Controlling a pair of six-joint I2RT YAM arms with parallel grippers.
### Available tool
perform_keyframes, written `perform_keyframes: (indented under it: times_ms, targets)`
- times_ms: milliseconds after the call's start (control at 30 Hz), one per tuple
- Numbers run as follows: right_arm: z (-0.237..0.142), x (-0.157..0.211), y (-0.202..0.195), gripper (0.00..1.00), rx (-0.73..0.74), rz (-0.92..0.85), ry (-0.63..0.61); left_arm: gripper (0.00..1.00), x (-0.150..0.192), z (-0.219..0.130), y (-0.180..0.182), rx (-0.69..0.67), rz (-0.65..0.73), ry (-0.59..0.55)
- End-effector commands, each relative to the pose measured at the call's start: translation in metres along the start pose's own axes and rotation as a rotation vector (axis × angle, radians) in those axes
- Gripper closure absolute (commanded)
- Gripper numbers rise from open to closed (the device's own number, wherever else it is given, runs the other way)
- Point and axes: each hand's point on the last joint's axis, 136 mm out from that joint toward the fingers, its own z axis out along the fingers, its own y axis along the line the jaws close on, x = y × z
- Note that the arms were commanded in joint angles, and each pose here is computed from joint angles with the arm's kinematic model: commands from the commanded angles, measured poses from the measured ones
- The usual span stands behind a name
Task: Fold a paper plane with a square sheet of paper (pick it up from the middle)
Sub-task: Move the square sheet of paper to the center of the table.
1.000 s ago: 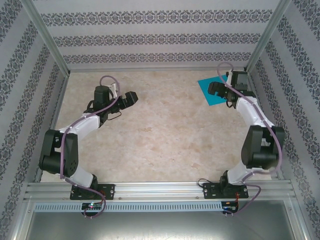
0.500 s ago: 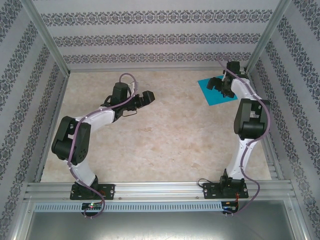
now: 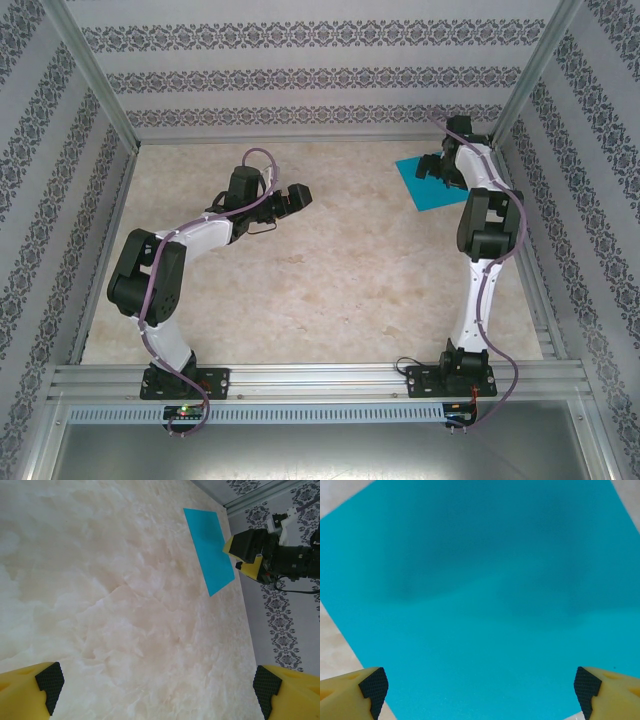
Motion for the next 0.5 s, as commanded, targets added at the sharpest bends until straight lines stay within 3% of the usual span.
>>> perform_keyframes:
  times_ms: [0,467]
  targets:
    - [0.011,0.015,0.004,0.03,0.016,-0.047,0.08,0.0,0.005,0.003,-0.001,-0.013,0.03,0.031]
    - [0.036,0.034,0.023,0.04,0.017,-0.127,0.171,0.0,0.019,0.002,0.013,-0.053,0.03,0.061]
